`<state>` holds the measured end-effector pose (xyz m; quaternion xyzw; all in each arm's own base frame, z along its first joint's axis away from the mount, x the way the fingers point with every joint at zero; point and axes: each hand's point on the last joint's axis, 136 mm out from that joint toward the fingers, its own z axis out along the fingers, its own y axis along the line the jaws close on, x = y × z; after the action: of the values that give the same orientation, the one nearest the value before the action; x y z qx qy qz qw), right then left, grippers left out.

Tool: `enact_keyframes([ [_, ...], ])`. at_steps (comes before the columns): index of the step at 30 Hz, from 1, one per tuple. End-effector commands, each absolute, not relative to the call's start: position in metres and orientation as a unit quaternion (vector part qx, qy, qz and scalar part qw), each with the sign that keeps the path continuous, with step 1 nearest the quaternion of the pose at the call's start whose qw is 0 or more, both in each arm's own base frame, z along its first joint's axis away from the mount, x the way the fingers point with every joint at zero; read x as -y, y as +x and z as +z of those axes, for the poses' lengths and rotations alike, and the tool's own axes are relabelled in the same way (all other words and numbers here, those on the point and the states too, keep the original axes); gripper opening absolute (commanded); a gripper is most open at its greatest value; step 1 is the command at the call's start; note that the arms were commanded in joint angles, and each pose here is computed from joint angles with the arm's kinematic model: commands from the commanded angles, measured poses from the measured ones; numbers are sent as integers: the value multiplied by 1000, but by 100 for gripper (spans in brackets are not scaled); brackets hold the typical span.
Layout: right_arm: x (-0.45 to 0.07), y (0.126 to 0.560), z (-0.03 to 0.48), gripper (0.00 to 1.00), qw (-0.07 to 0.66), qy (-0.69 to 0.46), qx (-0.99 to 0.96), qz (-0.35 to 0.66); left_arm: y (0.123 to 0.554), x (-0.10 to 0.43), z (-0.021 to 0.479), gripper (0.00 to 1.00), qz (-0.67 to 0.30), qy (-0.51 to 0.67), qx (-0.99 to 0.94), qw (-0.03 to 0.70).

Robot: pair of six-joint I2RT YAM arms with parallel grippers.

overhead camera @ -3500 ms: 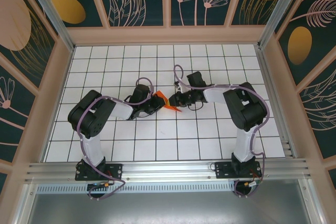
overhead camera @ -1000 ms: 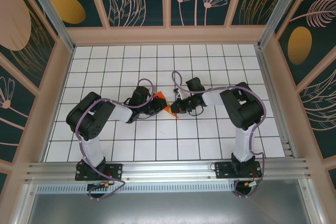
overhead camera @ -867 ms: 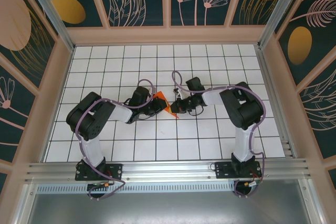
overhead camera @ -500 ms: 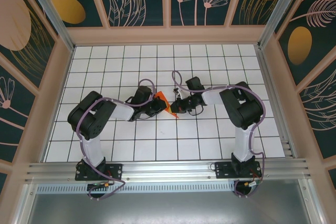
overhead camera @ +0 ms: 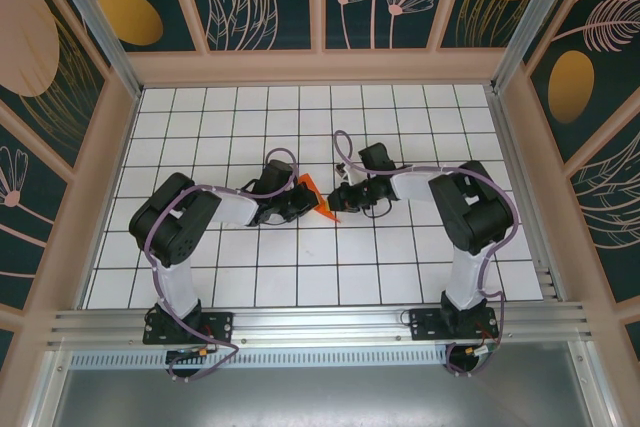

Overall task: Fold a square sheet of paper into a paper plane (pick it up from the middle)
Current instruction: Fold the wing for the fifth time at the center of the table.

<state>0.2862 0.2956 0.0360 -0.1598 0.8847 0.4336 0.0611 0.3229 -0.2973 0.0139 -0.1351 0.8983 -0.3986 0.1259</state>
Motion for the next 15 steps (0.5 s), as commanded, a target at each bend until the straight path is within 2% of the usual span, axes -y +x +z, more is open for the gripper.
enact_keyframes([
  [1,-287,275,26,13,43,-154,-893,421,313,269,-31,8,-315,-167,-928,109],
  [10,-280,274,7,7,33,-146,-908,392,314,269,-31,9,-313,-168,-929,108],
  [15,-282,286,37,8,82,-154,-901,396,314,269,-32,9,-311,-170,-929,107],
])
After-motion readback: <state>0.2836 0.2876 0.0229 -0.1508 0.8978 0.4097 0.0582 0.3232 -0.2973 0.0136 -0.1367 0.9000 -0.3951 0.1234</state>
